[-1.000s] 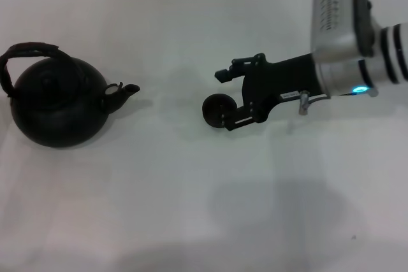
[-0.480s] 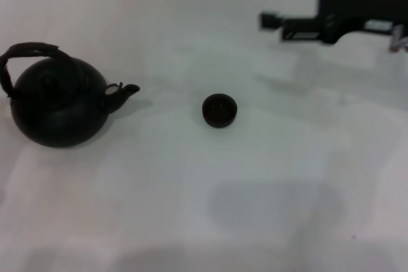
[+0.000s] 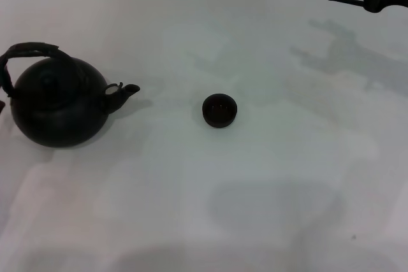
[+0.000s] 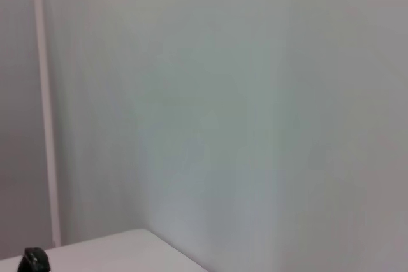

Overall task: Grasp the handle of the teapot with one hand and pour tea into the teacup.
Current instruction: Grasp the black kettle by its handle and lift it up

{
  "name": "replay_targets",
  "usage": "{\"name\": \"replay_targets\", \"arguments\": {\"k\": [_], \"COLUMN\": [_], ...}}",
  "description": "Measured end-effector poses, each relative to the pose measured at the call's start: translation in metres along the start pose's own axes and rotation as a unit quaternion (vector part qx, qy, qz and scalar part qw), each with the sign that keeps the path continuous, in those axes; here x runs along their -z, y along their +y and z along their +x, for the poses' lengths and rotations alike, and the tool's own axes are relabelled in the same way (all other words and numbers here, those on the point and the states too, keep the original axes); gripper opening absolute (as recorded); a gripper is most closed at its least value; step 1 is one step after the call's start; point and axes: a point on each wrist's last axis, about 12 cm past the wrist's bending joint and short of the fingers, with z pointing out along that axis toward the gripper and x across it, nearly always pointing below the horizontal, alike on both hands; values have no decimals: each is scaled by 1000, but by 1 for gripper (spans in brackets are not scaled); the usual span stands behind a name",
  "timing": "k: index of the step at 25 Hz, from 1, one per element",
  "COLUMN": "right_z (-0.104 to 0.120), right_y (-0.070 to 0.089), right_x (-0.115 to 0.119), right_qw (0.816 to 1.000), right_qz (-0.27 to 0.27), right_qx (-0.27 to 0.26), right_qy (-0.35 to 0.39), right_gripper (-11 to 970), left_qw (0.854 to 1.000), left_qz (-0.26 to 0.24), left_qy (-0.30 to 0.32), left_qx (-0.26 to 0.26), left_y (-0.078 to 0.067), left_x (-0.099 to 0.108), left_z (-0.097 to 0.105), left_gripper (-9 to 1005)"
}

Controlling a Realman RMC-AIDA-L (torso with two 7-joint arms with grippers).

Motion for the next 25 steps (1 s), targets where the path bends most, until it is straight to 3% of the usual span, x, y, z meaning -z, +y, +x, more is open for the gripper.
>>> {"name": "replay_targets", "arguments": {"k": [7,16,25], "right_z": [8,21,26], "right_y": [-2,-1,2], "right_x": [3,13,16], "right_qw": [1000,999,999], "right_qz": [14,30,34], "right_qx": [-8,-27,-36], "right_qy": [4,-4,-15], "right_gripper": [875,875,874], "left_qw": [999,995,993], "left_qz": [-21,-25,-37], "left_qy": [35,90,107], "left_qx": [0,21,24], "left_y": [5,14,17], "left_x": [-1,-23,-26], "left_z": [8,22,26], "left_gripper": [739,740,740]}}
